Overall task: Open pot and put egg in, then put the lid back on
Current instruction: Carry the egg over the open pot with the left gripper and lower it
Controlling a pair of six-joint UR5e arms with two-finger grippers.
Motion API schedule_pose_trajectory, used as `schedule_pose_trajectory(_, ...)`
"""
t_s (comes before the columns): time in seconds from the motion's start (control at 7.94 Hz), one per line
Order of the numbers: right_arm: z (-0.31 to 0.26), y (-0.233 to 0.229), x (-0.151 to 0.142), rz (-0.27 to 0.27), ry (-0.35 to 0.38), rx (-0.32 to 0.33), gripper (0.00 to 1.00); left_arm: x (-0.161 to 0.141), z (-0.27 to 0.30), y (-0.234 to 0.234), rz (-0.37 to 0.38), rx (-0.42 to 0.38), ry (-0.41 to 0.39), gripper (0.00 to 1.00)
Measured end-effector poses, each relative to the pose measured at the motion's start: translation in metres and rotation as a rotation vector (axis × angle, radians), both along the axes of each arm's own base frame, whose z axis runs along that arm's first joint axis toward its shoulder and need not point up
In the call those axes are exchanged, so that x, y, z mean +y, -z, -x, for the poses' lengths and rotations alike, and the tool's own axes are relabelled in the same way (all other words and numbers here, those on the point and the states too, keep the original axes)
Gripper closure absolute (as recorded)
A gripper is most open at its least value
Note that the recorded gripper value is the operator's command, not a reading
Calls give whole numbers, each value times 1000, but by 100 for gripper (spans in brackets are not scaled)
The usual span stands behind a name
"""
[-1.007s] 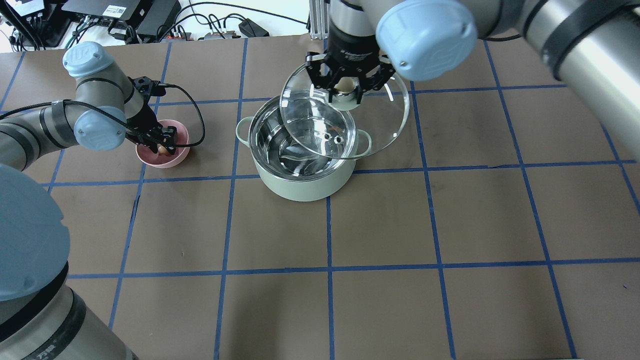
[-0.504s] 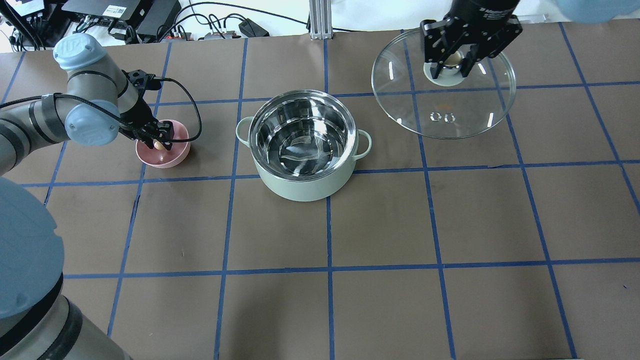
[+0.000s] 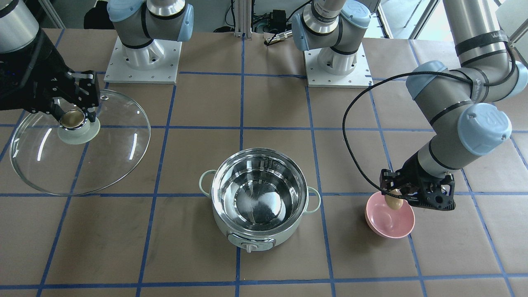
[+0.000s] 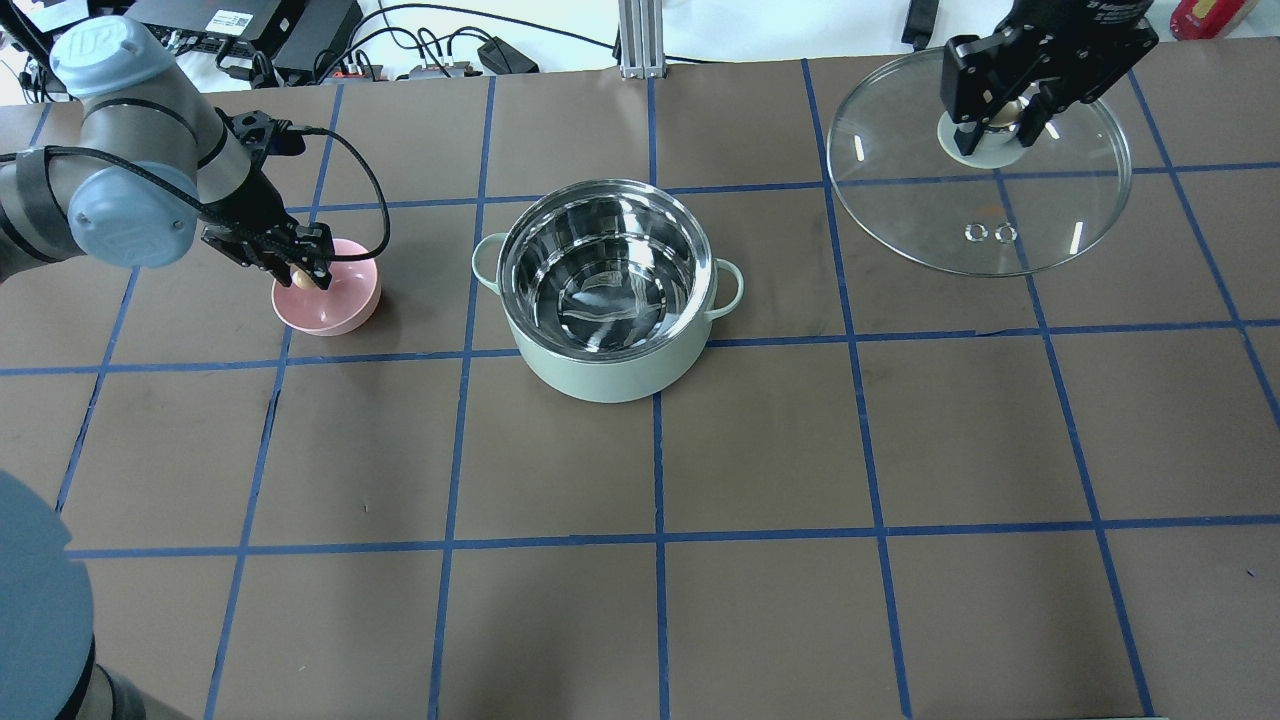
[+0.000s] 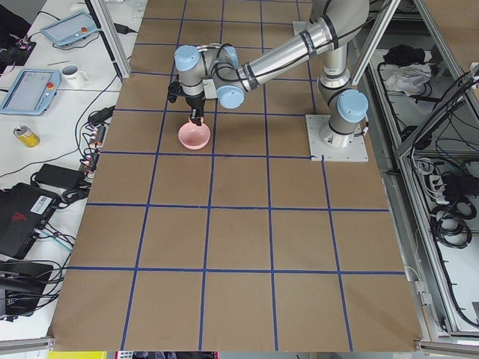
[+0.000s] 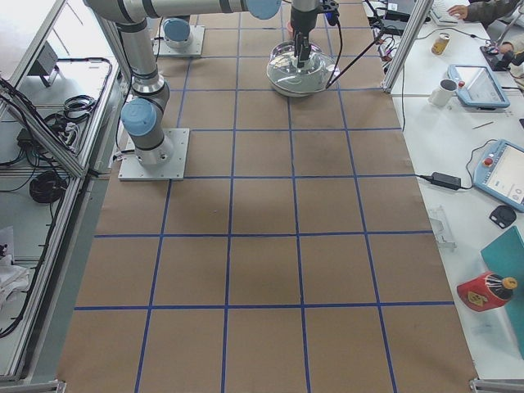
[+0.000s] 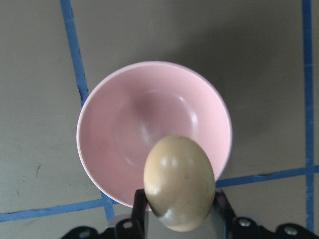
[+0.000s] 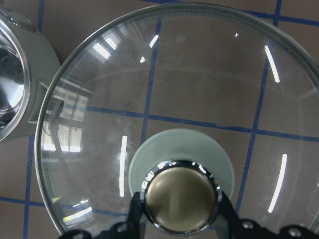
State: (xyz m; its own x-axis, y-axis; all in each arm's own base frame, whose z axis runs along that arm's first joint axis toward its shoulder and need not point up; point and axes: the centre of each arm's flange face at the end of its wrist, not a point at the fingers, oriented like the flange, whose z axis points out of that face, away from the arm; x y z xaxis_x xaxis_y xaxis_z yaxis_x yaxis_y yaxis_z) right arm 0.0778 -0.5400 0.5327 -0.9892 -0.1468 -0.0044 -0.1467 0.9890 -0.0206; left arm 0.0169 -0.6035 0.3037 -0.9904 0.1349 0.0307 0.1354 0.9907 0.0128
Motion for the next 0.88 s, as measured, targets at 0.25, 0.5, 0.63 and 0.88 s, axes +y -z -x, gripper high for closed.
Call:
schedule_pose_trajectory(0.25, 15, -2, 3, -12, -5, 4, 100, 9, 54, -51, 47, 26, -32, 69)
schedule_pose_trajectory(0.5, 18, -1, 4, -17, -9, 4, 100, 19, 143, -86, 97, 41, -77, 72)
schedule_pose_trajectory(0.63, 18, 0, 4, -19, -10, 2, 100, 28, 190, -96, 114, 50, -102, 72)
schedule_pose_trajectory(0.88, 18, 1, 5, -20, -11, 1, 100, 44, 266, -93, 138, 72, -133, 72)
